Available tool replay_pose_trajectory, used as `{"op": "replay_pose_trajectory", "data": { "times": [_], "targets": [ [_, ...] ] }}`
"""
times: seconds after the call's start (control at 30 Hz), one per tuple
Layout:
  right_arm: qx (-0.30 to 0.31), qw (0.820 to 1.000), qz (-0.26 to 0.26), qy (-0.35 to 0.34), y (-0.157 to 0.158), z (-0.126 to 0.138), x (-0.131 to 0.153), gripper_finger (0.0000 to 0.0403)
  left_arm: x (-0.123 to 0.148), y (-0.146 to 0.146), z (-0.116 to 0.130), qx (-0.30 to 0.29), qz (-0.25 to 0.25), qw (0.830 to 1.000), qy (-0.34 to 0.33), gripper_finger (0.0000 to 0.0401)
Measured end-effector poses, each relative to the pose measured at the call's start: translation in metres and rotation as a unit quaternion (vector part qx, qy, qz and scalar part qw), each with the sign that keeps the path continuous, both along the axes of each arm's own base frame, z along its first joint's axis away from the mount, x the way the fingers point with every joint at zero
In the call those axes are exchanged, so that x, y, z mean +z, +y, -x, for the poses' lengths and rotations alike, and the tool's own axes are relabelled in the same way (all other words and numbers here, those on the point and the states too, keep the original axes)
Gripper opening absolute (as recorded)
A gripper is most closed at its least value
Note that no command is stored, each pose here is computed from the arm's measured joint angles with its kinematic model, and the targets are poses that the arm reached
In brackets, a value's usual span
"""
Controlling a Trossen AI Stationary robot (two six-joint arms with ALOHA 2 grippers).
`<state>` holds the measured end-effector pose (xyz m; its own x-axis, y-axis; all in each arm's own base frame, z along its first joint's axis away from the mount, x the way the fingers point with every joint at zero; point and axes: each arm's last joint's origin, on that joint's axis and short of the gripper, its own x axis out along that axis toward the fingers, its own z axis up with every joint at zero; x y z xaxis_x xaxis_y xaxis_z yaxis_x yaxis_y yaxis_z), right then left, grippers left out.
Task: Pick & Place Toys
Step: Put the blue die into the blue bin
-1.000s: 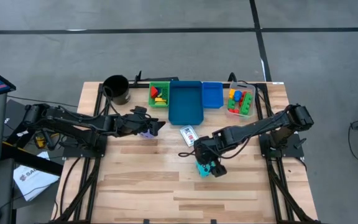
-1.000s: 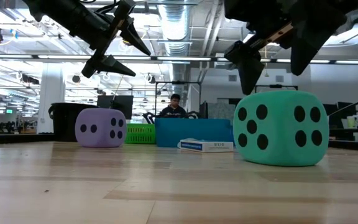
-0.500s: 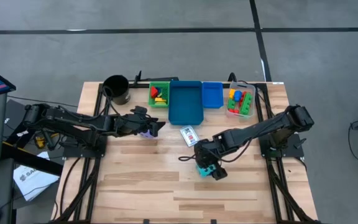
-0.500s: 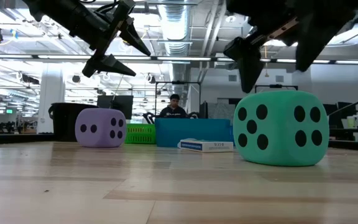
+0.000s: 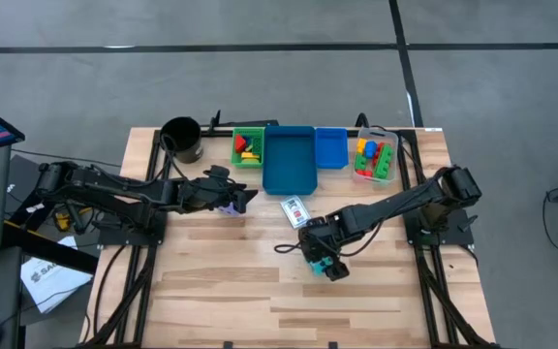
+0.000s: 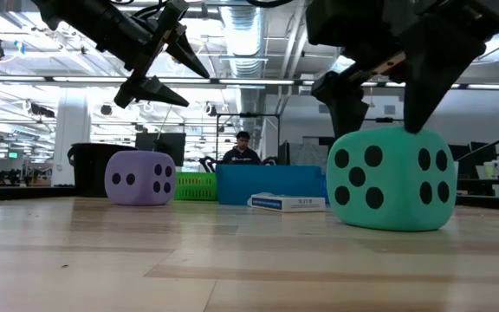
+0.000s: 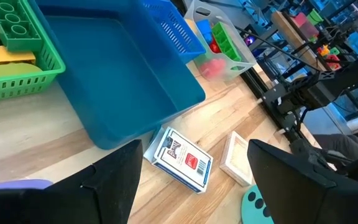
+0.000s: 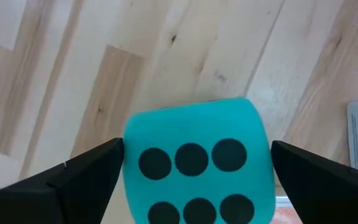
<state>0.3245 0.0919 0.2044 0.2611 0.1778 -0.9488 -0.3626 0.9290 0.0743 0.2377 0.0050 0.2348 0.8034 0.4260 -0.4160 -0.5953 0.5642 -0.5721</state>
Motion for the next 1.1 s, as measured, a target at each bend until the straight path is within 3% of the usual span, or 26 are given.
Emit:
{"op": "replay_pose_trajectory", "data": {
  "times": [1.1],
  "targets": [
    [0.003,1.000,0.001,0.009,0.0000,-0.0007,-0.0041,0.0400,-0.0001,0.0000,0.0000,0.000,-0.001,1.000,0.001,0.0285]
  ]
}}
